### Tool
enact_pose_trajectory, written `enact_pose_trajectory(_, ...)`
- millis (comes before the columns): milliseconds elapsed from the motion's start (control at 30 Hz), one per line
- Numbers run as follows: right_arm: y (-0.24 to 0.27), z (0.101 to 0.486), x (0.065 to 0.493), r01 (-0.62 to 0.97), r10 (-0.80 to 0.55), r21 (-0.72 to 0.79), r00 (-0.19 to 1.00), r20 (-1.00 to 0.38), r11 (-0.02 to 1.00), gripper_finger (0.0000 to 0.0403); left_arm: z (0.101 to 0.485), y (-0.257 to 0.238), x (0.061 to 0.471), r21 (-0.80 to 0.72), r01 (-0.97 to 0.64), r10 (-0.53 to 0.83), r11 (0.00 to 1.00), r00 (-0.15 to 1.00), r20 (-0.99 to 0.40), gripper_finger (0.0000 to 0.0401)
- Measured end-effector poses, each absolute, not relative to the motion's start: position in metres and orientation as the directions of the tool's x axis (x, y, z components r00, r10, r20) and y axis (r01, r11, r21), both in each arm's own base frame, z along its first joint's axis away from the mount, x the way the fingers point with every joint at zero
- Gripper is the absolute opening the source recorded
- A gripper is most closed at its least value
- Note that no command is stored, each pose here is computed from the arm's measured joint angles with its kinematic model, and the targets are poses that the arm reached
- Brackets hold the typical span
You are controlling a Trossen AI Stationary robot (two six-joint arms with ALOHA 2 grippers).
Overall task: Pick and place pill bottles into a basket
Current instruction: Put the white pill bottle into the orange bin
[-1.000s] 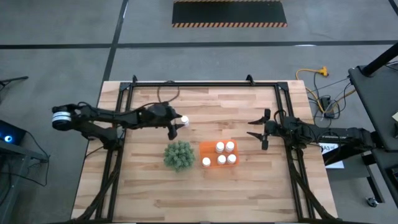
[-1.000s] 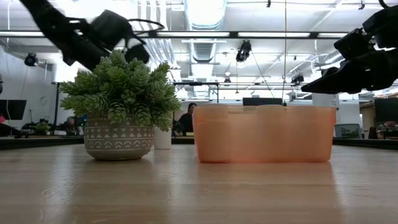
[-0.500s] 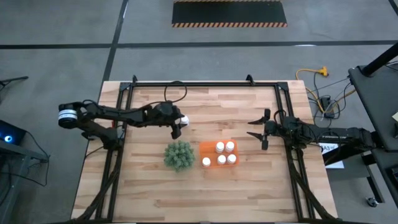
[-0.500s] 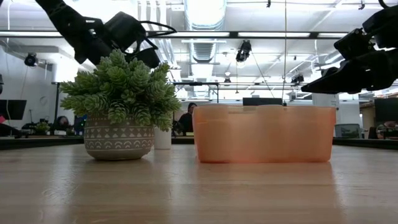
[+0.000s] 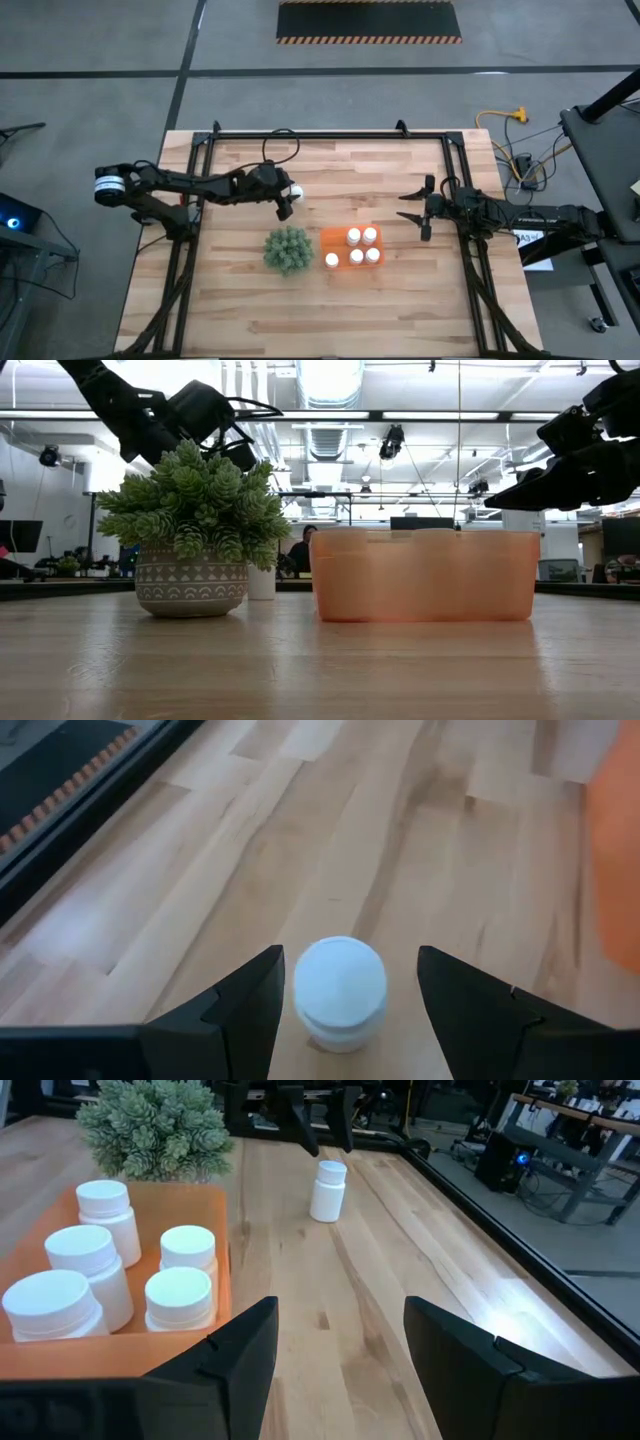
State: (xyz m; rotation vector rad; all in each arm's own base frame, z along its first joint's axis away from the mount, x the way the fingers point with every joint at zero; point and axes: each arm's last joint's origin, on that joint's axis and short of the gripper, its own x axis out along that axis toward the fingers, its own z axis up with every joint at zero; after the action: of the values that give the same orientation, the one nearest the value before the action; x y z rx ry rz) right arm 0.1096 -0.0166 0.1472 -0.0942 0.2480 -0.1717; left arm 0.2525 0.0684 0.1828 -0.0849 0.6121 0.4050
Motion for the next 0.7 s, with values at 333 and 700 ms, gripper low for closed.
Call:
enact_pose_trajectory(333, -0.0166, 0.1473, 0.1096, 0.157, -0.180, -0.114, 0.955, -0.235, 0.981, 0.0208, 0.1828, 0.0675, 0.2531, 0.001, -0.368, 0.304, 0.930, 0.767, -0.565, 0.0239)
enact_pose_trajectory(700, -0.0166, 0.1473, 0.1096, 0.156, -0.180, -0.116, 0.955, -0.236, 0.981, 0.0208, 0.1794, 0.0685, 0.2504, 0.035, -0.410, 0.356, 0.911, 0.741, -0.569, 0.0303)
